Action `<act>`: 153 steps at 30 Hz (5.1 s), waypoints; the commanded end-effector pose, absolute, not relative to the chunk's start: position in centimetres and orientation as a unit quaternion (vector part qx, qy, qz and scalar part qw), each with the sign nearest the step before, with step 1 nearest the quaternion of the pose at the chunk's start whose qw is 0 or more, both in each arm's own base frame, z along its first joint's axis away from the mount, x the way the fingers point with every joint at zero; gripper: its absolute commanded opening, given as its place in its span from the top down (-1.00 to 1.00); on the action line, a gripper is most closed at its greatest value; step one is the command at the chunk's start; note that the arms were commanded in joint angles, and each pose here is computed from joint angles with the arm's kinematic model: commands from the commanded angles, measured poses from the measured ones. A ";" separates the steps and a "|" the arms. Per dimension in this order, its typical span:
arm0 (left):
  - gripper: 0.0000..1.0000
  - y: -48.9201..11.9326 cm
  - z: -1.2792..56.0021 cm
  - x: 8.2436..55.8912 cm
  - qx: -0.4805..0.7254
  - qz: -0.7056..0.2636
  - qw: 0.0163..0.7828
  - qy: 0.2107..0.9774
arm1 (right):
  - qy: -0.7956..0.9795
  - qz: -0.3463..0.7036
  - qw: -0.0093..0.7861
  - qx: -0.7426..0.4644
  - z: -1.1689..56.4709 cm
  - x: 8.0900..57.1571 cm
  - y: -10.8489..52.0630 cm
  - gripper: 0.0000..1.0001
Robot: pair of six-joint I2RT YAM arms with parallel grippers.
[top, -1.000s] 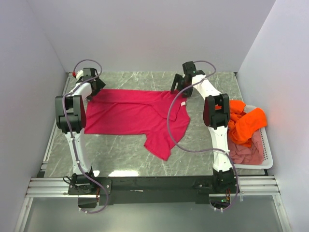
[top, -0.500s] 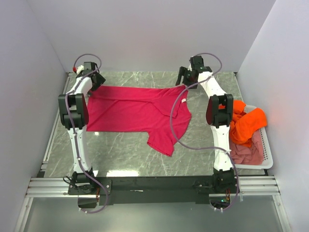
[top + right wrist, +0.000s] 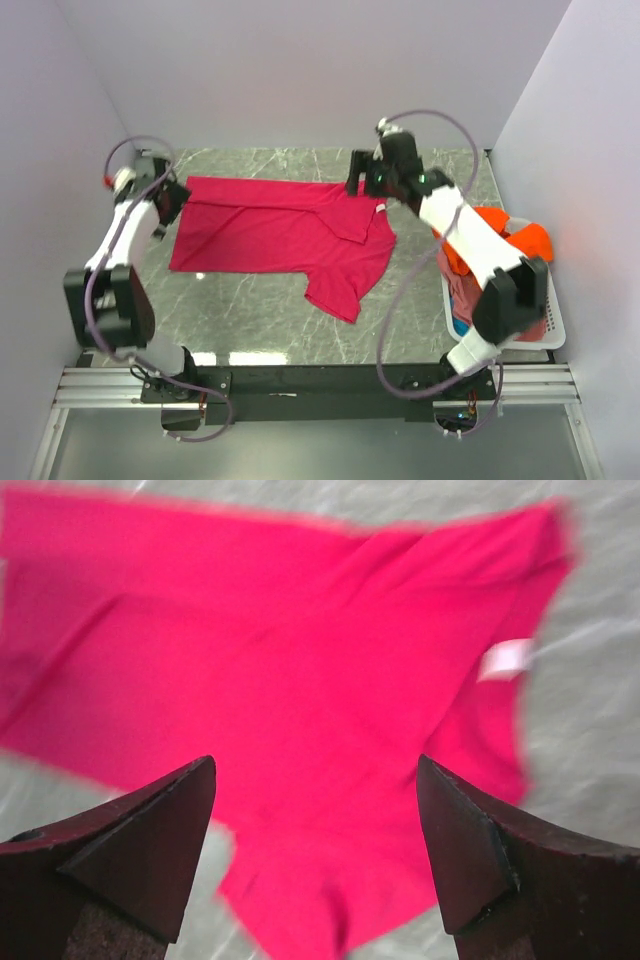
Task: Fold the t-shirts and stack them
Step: Fold the tshirt
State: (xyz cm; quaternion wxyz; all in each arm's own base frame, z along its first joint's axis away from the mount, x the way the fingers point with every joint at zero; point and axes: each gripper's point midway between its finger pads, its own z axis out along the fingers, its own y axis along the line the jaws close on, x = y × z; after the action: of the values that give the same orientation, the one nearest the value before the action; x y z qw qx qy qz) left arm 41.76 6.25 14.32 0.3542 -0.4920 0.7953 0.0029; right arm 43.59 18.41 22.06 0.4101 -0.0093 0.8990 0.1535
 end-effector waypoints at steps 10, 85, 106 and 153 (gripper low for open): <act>-0.90 9.0 5.4 30.5 -0.611 0.065 0.261 0.745 | 0.911 0.208 0.354 -0.029 15.5 32.7 22.6 -0.73; 0.99 8.9 9.5 34.9 -0.654 0.110 0.282 0.693 | 0.964 0.119 0.201 -0.125 14.2 23.3 18.5 1.00; 0.99 11.0 9.8 41.1 -0.656 0.100 0.295 0.688 | 0.961 0.053 0.266 -0.059 16.7 36.0 14.4 1.00; -0.99 2.6 4.6 50.2 -0.443 0.007 0.262 0.857 | 0.975 0.139 0.172 0.033 5.0 36.7 20.5 -0.84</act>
State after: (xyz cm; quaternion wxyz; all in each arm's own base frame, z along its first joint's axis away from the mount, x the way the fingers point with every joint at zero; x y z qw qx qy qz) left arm 52.04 2.73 5.48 0.2874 -0.4632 0.8383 0.0017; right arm 34.35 21.37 4.98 0.1567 -0.0029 0.9744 0.1610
